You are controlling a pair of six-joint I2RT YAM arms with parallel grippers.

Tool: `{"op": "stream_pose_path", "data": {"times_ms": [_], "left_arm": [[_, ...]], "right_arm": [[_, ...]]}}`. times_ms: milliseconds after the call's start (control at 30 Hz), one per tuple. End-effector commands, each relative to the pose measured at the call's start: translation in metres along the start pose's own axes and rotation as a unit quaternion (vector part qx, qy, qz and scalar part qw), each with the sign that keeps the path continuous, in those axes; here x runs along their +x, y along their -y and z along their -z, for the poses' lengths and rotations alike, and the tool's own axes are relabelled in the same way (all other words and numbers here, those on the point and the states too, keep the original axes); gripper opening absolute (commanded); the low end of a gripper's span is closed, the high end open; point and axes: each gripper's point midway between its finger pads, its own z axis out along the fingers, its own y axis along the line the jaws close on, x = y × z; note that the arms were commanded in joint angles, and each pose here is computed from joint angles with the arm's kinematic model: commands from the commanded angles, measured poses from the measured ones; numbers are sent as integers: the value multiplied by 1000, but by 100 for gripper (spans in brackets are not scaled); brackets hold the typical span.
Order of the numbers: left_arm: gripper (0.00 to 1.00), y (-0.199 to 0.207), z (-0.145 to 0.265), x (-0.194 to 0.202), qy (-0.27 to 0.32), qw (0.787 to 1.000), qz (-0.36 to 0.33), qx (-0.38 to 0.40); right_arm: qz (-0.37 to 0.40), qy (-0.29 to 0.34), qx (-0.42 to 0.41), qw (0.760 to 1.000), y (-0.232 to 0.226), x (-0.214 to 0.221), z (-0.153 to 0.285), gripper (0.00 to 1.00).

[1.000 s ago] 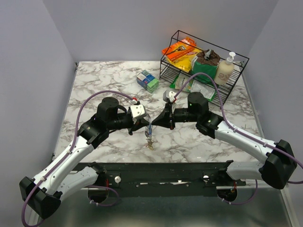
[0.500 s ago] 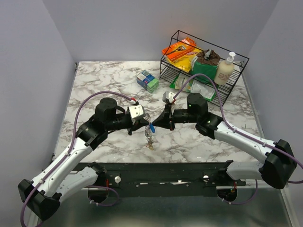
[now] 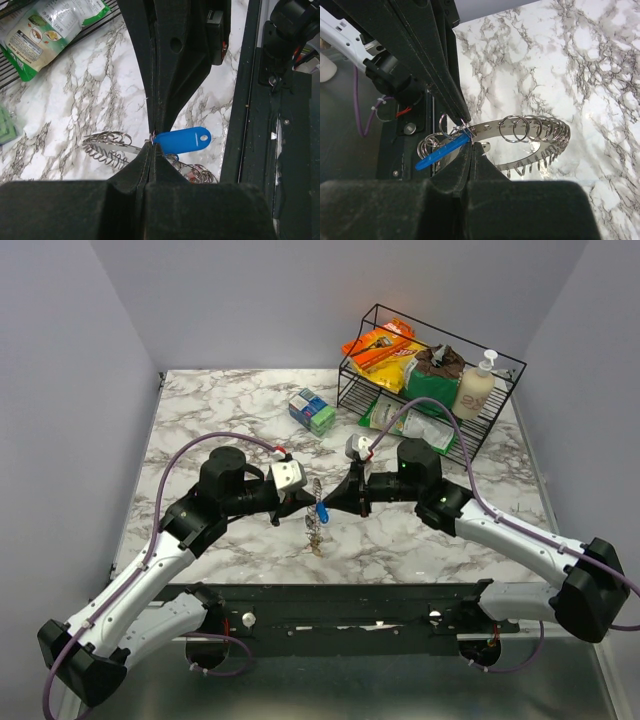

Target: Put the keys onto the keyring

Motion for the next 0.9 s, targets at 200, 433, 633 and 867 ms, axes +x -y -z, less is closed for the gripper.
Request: {"op": "stream_pose_path", "data": {"times_ms": [200,433,633,867], "left_arm": [[0,2,7,-30,53,998,-22,-6],[0,4,9,-44,82,996,-22,-4],[0,12,9,-57,117,993,-20,18],[0,28,11,-72,159,985,-25,60]], "right_arm": [[55,36,23,998,-8,-18,20,41],[87,66,17,994,-22,-35,33,62],[116,106,-7,988,-42,-56,45,72],[133,135,-19,982,-55,-74,55,67]]}}
